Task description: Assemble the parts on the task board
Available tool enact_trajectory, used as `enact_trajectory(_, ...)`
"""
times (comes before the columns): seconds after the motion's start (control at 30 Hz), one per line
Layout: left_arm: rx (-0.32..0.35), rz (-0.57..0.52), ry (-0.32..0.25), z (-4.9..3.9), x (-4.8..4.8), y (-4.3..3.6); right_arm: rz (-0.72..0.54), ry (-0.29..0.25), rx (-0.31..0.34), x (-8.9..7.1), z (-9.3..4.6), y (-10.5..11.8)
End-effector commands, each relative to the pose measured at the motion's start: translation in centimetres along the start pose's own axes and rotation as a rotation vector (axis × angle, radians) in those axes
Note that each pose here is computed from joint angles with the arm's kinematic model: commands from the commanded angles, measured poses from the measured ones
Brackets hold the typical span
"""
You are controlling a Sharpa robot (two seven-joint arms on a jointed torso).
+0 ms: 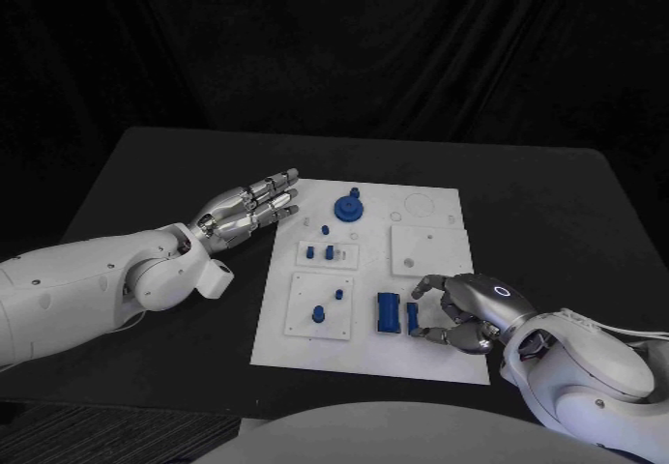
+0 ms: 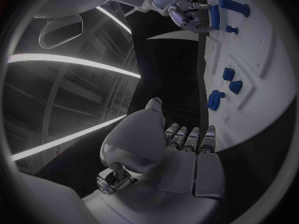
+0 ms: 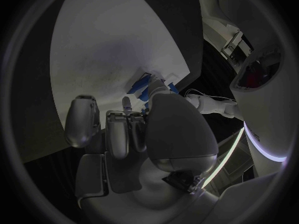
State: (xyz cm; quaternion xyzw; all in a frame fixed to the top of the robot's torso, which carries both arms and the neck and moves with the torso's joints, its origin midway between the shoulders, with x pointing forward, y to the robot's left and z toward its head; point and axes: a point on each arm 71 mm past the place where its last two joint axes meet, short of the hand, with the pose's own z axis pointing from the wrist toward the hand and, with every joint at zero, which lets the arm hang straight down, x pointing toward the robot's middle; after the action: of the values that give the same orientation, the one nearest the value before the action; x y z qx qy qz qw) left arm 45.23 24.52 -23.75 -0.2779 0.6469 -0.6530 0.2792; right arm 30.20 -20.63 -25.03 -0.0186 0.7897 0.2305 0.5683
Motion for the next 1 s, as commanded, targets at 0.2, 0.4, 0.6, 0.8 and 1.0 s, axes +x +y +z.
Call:
enact_trajectory(0.2, 0.014, -0.009, 0.013, 0.04, 0.2, -0.04, 0.036, -0.058, 0.036, -0.31, 0.06, -0.25)
enact_trajectory(0.4, 0.013, -0.008, 0.011, 0.01, 0.19, -0.04, 0.029, -0.051, 0.041, -0.23, 0.13, -0.38)
enact_trajectory(0.6, 0.012, -0.008, 0.011, 0.0, 0.19, -0.03, 0.018, -0.037, 0.042, -0.1, 0.28, -0.51)
enact_trajectory(0.8, 0.011, -0.007, 0.01, 0.02, 0.22, -0.03, 0.007, -0.026, 0.042, 0.05, 0.49, -0.67)
enact_trajectory(1.0, 0.012, -0.007, 0.009, 0.02, 0.23, -0.04, 0.0, -0.019, 0.04, 0.17, 0.67, -0.69)
